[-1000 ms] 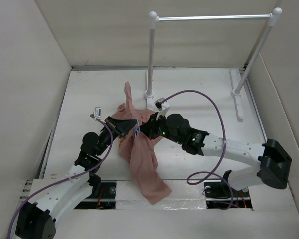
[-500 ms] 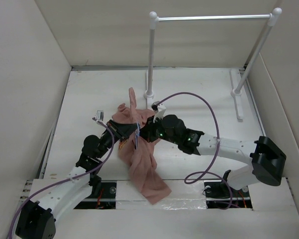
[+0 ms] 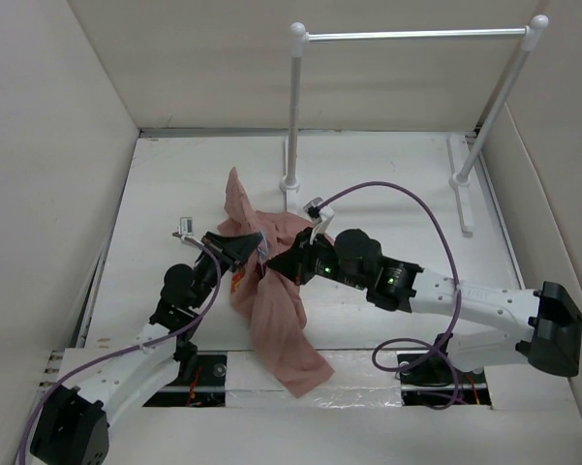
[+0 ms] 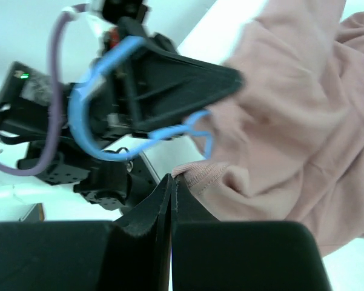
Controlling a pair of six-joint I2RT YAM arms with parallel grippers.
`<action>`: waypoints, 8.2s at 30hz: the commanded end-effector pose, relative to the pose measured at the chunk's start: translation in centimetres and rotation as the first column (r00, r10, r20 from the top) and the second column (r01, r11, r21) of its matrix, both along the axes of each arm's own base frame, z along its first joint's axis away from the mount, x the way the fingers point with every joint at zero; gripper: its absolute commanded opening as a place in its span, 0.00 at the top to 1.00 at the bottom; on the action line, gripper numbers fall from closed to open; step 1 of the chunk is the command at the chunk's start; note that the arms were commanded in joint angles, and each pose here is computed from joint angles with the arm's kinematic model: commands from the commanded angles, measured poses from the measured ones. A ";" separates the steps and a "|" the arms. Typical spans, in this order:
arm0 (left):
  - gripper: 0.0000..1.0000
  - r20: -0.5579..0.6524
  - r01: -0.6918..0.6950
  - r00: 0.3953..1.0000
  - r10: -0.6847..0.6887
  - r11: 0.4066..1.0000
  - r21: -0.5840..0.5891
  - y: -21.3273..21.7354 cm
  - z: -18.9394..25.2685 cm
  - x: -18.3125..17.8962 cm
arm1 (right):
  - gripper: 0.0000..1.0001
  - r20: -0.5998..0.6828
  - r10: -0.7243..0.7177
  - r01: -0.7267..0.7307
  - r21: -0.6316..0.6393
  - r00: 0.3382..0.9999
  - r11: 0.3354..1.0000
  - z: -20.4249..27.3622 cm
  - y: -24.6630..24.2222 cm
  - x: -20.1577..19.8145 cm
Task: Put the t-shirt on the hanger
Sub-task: Place the T-shirt on the hanger, then place the hanger at the clothesline.
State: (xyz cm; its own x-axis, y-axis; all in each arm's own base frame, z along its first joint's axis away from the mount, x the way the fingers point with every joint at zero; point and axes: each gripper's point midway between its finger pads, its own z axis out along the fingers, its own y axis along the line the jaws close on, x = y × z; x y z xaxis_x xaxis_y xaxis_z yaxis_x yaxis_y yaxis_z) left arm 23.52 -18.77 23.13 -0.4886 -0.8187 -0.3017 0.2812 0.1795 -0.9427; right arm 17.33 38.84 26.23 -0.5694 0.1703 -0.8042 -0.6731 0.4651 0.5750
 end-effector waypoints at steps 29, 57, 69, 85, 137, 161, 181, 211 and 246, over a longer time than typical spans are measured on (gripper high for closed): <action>1.00 0.030 0.043 0.999 -0.041 0.998 -0.052 -0.3 1.0 -0.6 | 1.00 0.095 -0.107 0.120 -0.149 0.990 0.981 0.6 1.6 1.1; 1.00 0.081 0.053 0.995 -0.054 0.999 0.010 -0.8 2.7 -0.2 | 1.00 0.135 -0.252 0.278 -0.231 0.958 0.932 -3.0 1.0 3.0; 0.47 0.118 -0.089 0.991 0.066 0.975 0.204 0.4 4.1 2.2 | 1.00 0.136 -0.238 0.266 -0.257 0.962 0.929 -2.6 -1.2 2.1; 0.54 0.158 -0.477 0.878 0.452 0.794 0.377 7.1 6.2 8.7 | 1.00 0.098 -0.197 0.215 -0.223 0.975 0.951 -2.6 -1.3 0.9; 0.66 0.102 -0.437 0.884 0.456 0.730 0.525 5.4 3.8 17.8 | 1.00 0.083 -0.136 0.152 -0.225 0.987 0.962 -3.6 -2.7 -0.9; 1.00 0.090 -0.429 0.880 0.466 0.700 0.571 5.8 1.9 18.1 | 1.00 0.082 -0.137 0.153 -0.231 0.987 0.961 -3.9 -2.8 -1.0; 1.00 0.195 -0.587 0.770 0.608 0.552 0.592 9.0 8.8 24.0 | 1.00 0.082 -0.097 0.113 -0.234 0.992 0.966 -3.3 -4.5 -2.8; 1.00 0.230 -0.521 0.853 0.468 0.750 0.408 8.3 15.4 16.3 | 1.00 0.389 -0.210 0.238 -0.025 0.897 0.971 24.6 -10.5 -0.6; 0.65 0.293 -0.152 0.954 -0.064 0.739 0.656 5.1 10.0 -3.2 | 1.00 0.297 -0.860 0.907 -0.059 0.415 0.418 25.5 -40.3 22.5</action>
State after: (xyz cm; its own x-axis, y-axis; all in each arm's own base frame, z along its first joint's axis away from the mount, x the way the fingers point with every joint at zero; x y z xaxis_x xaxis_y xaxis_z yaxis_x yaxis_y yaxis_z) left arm 21.05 -14.17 32.34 -0.3069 -0.4276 -0.8503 0.4669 0.7108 -0.5260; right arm 39.06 -0.53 46.12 -0.1896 0.3196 -0.9284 0.1547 0.9434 0.2932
